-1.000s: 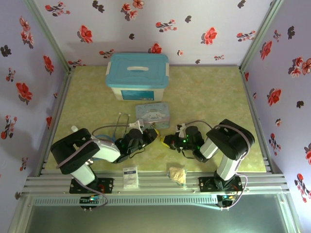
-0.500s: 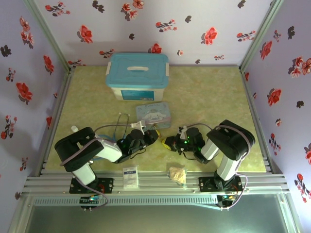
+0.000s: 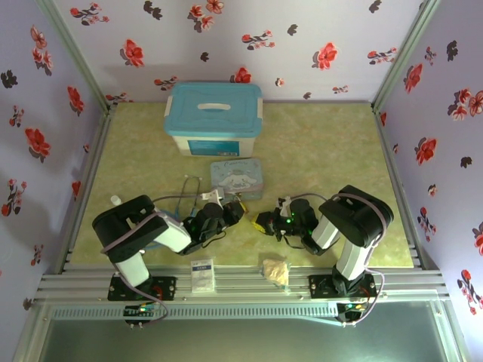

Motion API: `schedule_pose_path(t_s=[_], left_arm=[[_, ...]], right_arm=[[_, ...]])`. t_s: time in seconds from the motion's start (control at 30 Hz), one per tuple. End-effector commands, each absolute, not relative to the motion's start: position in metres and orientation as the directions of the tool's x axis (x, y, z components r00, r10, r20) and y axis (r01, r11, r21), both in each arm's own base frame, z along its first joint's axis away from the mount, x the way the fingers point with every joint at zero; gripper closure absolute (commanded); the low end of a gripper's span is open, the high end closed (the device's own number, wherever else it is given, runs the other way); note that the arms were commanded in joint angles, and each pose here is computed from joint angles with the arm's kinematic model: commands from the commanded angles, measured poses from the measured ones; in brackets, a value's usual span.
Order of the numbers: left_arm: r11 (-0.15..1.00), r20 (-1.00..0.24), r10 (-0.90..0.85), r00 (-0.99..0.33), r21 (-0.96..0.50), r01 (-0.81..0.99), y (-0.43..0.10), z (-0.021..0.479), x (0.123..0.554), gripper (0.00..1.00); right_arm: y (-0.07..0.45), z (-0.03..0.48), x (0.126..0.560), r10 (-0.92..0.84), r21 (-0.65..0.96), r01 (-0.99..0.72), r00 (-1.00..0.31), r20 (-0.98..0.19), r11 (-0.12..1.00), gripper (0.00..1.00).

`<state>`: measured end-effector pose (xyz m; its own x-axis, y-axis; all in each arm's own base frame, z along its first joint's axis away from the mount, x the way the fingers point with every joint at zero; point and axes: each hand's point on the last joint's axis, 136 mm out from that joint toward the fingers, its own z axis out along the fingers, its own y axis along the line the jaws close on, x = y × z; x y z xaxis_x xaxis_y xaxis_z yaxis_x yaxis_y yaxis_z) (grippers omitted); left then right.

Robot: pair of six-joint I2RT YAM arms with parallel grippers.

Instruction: Unlock a padlock with a key

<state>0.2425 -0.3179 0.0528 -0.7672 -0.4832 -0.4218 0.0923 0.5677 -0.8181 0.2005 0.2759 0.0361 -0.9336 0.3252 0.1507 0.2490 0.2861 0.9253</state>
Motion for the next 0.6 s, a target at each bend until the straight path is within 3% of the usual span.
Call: schedule_pose_path(t_s=[0.0, 0.57], left_arm=[[0.535, -0.413, -0.445, -0.794, -0.834, 0.134, -0.327, 0.05, 0.23, 1.0], [0.462, -0.384, -0.483, -0.787, -0.875, 0.143, -0.327, 0.069, 0.227, 1.0]], right_arm=[[0.292, 0.077, 0.218, 0.309, 0.978, 0.12, -0.949, 0.063, 0.169, 1.0], [0.296, 0.111, 0.231, 0.306, 0.992, 0.096, -0.95, 0.065, 0.086, 1.0]])
